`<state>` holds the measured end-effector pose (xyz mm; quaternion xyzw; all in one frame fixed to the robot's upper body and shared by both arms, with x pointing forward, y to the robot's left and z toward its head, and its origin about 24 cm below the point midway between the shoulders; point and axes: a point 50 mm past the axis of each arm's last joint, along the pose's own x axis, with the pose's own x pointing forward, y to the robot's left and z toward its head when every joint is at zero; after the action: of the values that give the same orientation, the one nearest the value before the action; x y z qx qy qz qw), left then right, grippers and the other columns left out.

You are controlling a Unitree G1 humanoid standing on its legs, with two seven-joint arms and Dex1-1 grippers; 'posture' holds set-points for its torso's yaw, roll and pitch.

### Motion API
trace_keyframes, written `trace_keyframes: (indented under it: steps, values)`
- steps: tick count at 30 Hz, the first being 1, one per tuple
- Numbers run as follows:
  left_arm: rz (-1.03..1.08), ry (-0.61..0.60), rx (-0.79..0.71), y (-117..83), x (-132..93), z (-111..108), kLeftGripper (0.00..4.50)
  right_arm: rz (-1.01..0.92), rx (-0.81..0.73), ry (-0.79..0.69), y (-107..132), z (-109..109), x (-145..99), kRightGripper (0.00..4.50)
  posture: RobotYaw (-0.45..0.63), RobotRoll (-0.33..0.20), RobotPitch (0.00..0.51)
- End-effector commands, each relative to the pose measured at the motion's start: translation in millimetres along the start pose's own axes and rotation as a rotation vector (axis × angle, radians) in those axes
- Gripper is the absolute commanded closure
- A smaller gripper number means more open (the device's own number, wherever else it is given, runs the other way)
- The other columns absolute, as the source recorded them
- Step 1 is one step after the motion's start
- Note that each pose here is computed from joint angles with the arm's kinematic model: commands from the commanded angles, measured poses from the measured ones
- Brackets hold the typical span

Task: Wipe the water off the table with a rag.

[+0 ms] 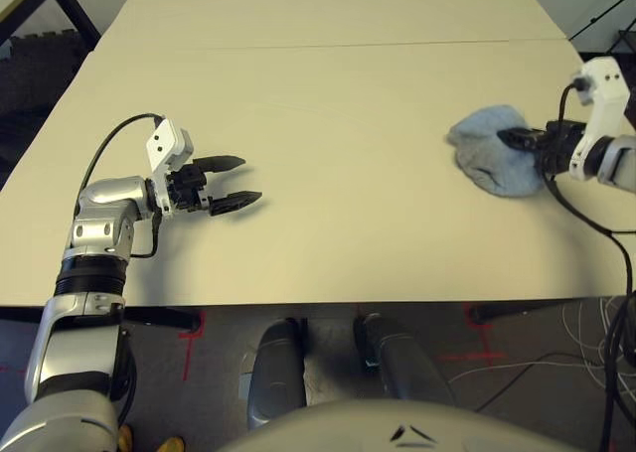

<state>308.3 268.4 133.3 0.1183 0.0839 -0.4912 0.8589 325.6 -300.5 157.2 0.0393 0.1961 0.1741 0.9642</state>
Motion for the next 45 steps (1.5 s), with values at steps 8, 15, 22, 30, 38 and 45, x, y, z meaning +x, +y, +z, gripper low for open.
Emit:
trace_keyframes:
  steps: [8, 15, 22, 30, 38, 45]
  values:
    - [0.042, -0.020, 0.012, 4.1, -2.5, 5.0, 0.00, -0.171, -0.071, 0.019, -26.5, -35.9, 11.7, 2.79, -0.19, 0.000, 0.129]
    - [0.176, -0.142, -0.008, 8.7, -1.0, 12.4, 0.00, -0.200, -0.108, -0.227, -34.4, -10.3, -5.1, 0.20, -0.19, 0.000, 0.122]
    - [0.509, -0.318, -0.052, 16.6, -8.9, 18.7, 0.00, -0.225, -0.123, -0.581, -43.0, 10.0, -34.0, 0.05, -0.19, 0.000, 0.126]
    - [1.022, -0.344, -0.079, 34.8, -27.1, 3.7, 0.00, -0.256, -0.084, -0.682, -59.3, -4.2, -50.8, 0.05, -0.18, 0.000, 0.165]
    - [1.240, -0.297, -0.069, 41.4, -50.6, -13.3, 0.00, -0.294, -0.063, -0.652, -69.6, -25.5, -56.3, 0.05, -0.14, 0.000, 0.171]
    - [1.277, -0.294, -0.054, 42.1, -58.9, -17.2, 0.00, -0.283, -0.073, -0.654, -69.0, -17.5, -50.8, 0.05, -0.12, 0.000, 0.162]
